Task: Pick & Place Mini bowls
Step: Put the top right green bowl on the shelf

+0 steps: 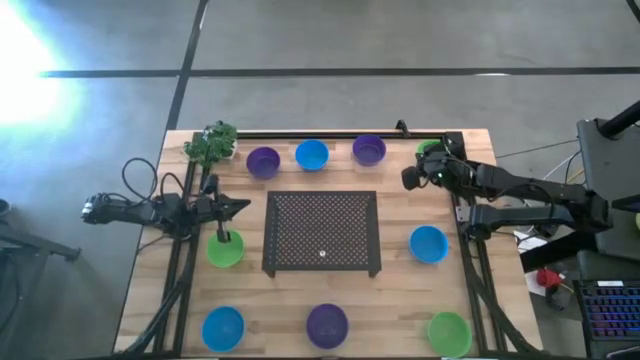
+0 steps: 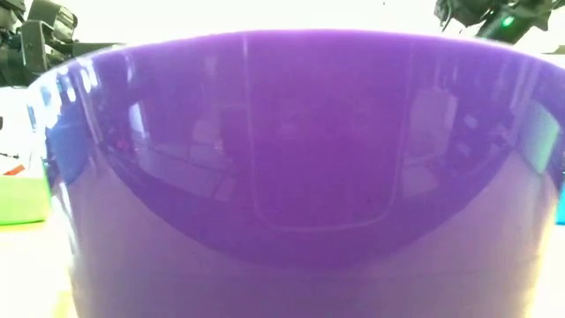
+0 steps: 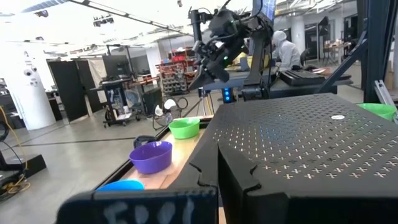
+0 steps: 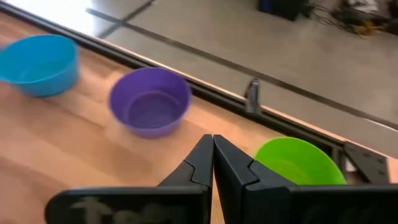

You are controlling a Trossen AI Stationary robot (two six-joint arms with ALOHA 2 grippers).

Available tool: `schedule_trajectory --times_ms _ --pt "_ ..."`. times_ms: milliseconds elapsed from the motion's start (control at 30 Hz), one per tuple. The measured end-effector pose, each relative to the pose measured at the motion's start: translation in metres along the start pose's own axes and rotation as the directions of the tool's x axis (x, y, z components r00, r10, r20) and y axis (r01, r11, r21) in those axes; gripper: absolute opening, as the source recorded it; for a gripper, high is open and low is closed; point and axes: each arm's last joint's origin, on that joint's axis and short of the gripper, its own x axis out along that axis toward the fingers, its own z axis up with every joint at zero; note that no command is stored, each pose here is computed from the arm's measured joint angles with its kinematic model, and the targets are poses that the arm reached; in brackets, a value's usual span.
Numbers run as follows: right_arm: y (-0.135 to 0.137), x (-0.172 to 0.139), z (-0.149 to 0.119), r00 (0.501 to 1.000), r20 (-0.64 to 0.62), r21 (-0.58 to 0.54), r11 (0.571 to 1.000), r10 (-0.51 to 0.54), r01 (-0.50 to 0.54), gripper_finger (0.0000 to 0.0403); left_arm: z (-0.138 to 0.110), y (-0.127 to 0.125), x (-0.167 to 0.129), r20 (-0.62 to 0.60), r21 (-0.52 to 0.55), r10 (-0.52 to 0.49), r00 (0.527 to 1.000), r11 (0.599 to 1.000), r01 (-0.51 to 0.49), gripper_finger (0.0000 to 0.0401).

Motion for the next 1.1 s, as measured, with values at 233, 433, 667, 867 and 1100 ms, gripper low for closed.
schedule_trajectory --times_ms 233,433,667,867,1100 --pt "-0.001 0.017 -0.003 0.995 -0.051 -0.017 0.996 -0.085 0.084 0.0008 0.001 0.000 0.000 0.006 -0.002 0.001 1.000 1.000 -0.001 0.0000" --pt "-0.002 0.030 -0.005 0.987 -0.091 0.022 0.990 -0.135 0.137 0.0008 0.001 0.000 0.000 0.010 -0.004 0.001 1.000 1.000 -0.001 0.0000" --pt "-0.007 0.034 -0.003 0.982 -0.101 0.047 0.985 -0.160 0.165 0.0009 0.001 0.000 0.000 0.010 -0.004 0.001 1.000 1.000 -0.001 0.0000" --pt "-0.014 0.036 -0.001 0.981 -0.114 0.081 0.983 -0.158 0.168 0.0036 0.001 0.000 0.000 0.012 0.001 0.002 1.000 1.000 -0.002 0.0000" --pt "-0.022 0.042 0.000 0.979 -0.170 0.132 0.982 -0.110 0.133 0.0099 0.001 0.000 0.000 0.013 0.001 0.001 1.000 1.000 -0.001 0.0000"
